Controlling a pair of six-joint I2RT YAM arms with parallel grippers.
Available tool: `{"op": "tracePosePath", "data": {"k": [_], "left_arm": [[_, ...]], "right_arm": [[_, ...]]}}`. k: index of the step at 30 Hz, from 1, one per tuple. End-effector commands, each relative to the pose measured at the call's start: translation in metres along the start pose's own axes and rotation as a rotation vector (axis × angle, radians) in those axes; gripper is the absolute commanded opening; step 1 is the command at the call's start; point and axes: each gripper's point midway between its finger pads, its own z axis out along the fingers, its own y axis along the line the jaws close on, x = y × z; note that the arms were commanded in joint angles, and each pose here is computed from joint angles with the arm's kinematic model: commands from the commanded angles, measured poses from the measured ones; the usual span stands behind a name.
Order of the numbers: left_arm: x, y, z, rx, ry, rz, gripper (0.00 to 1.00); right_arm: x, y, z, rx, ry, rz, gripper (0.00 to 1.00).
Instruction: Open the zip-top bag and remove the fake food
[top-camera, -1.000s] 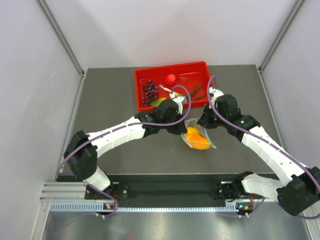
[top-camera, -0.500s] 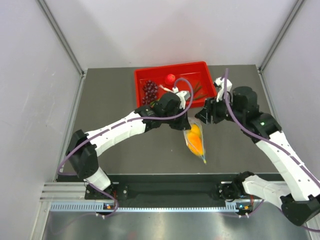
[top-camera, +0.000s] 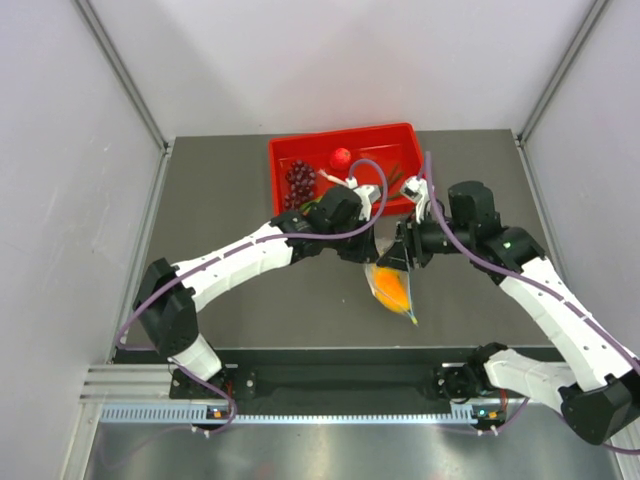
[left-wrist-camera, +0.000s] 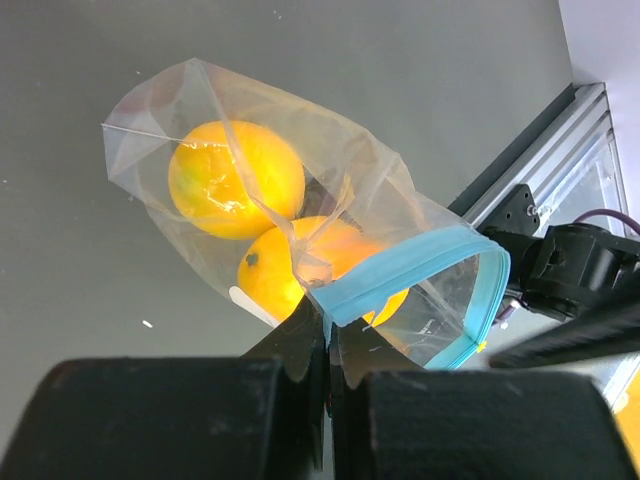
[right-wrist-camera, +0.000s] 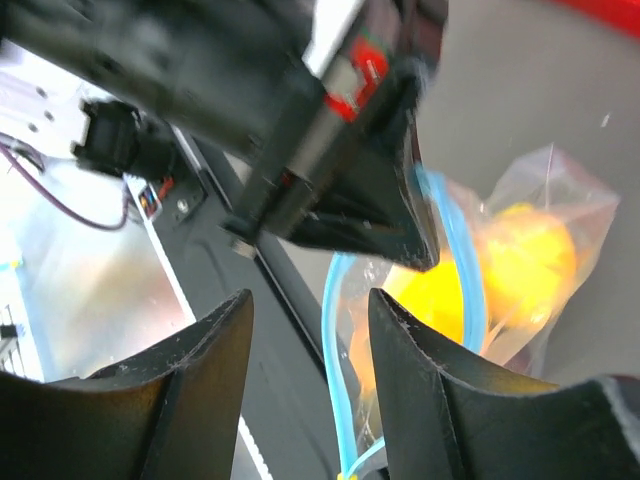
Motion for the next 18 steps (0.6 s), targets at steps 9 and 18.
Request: {"op": "tracePosePath", "data": {"k": [9, 18], "left_arm": [[-0.016, -0.016, -0.008, 0.036, -0.011, 0.034, 0.00], [-0.019, -0.020, -0.008, 0.053, -0.007, 0.042, 0.00]], "right_arm": [[0.058, -0.052, 0.014, 0.203, 0.142, 0.040, 0.49], [0.076, -0.067, 0.023, 0.274, 0.196, -0.012, 0.49]]}}
